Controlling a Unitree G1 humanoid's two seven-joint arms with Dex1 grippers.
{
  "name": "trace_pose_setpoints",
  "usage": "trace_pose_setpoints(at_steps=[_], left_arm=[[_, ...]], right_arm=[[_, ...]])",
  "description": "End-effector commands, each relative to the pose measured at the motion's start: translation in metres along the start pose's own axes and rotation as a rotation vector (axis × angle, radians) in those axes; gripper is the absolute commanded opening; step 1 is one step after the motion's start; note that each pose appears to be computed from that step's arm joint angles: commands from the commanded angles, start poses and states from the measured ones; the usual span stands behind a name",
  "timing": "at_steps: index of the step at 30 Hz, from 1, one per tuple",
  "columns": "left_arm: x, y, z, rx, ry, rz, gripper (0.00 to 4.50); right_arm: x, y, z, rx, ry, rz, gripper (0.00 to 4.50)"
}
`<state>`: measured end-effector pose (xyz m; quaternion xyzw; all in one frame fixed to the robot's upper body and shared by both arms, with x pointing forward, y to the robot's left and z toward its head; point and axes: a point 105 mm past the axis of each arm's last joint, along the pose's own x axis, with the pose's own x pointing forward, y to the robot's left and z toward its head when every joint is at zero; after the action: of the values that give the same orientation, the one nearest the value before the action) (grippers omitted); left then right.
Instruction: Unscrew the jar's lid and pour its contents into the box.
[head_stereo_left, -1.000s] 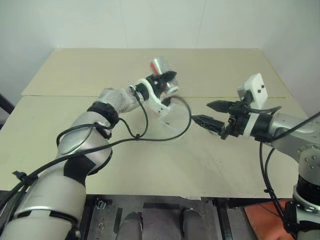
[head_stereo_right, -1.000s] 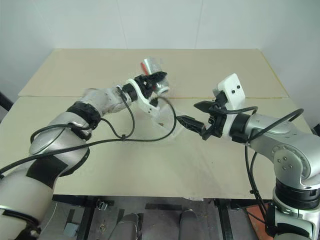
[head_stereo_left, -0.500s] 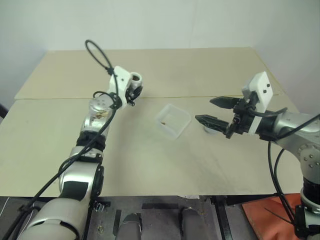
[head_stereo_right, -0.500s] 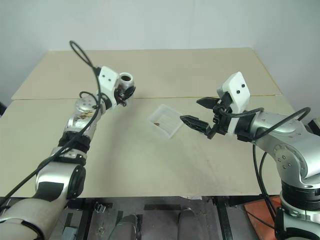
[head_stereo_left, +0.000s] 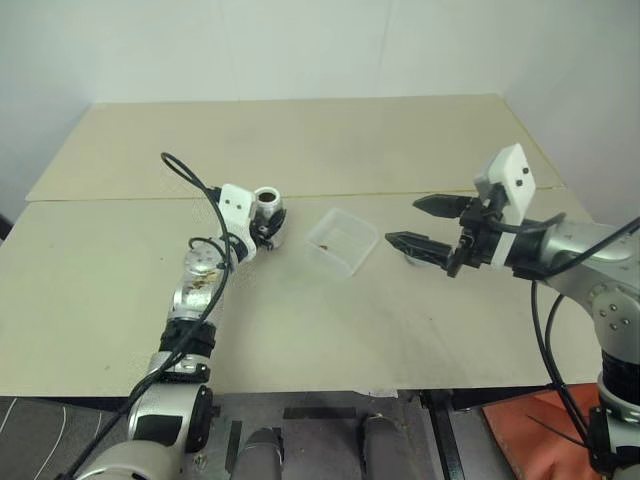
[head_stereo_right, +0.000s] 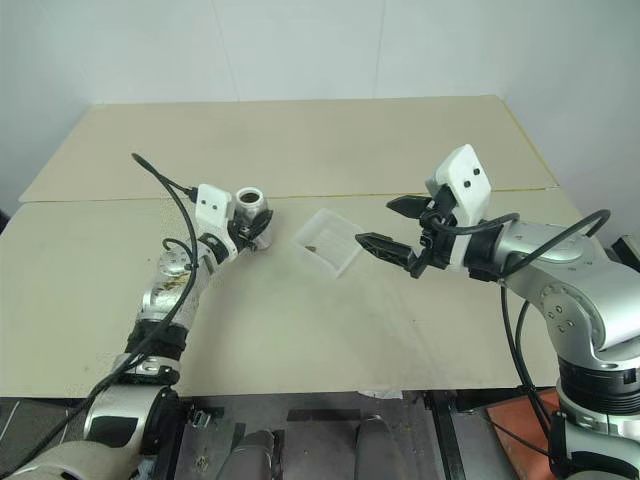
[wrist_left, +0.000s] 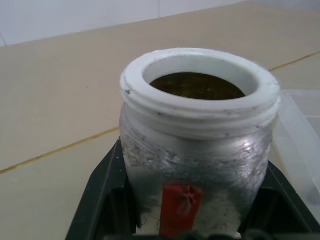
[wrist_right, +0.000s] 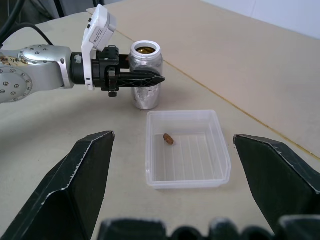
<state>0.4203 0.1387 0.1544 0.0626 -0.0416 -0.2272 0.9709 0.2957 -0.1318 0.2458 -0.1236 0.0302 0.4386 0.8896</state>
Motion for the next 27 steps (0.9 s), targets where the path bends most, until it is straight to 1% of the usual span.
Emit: trace_pose_setpoints(at_steps=[1,3,7,9,14,18,21,24,27], left_arm=[[-0.006,0.0,-0.001,0.018,0.005,-0.015,2.66],[-0.009,0.001,0.0,0.015,0.008,-0.023,3.17],[-0.02,0.003,0.006,0.046,0.014,-0.059,4.48],[-0.028,0.004,0.009,0.063,0.02,-0.079,4.48],[-0.055,0.004,0.023,0.182,0.009,-0.174,4.48],[-0.085,0.013,0.037,0.237,0.047,-0.266,4.48],[-0.123,0.033,0.065,0.295,0.033,-0.346,4.48],[-0.162,0.036,0.089,0.271,0.02,-0.488,4.48],[-0.186,0.036,0.104,0.24,0.03,-0.552,4.48]], right_arm=[[0.001,0.007,0.014,-0.056,-0.036,0.016,4.5],[0.003,0.008,0.013,-0.058,-0.035,0.023,4.5],[0.006,0.01,0.013,-0.056,-0.036,0.031,4.5],[0.006,0.01,0.013,-0.054,-0.036,0.035,4.5],[0.003,0.009,0.005,-0.038,-0.017,0.036,4.5],[-0.006,0.009,0.001,-0.042,-0.002,0.043,4.5],[-0.018,0.01,-0.002,-0.071,-0.004,0.049,4.5],[-0.029,0.008,-0.001,-0.081,-0.017,0.057,4.5],[-0.035,0.004,-0.001,-0.096,-0.018,0.083,4.5]])
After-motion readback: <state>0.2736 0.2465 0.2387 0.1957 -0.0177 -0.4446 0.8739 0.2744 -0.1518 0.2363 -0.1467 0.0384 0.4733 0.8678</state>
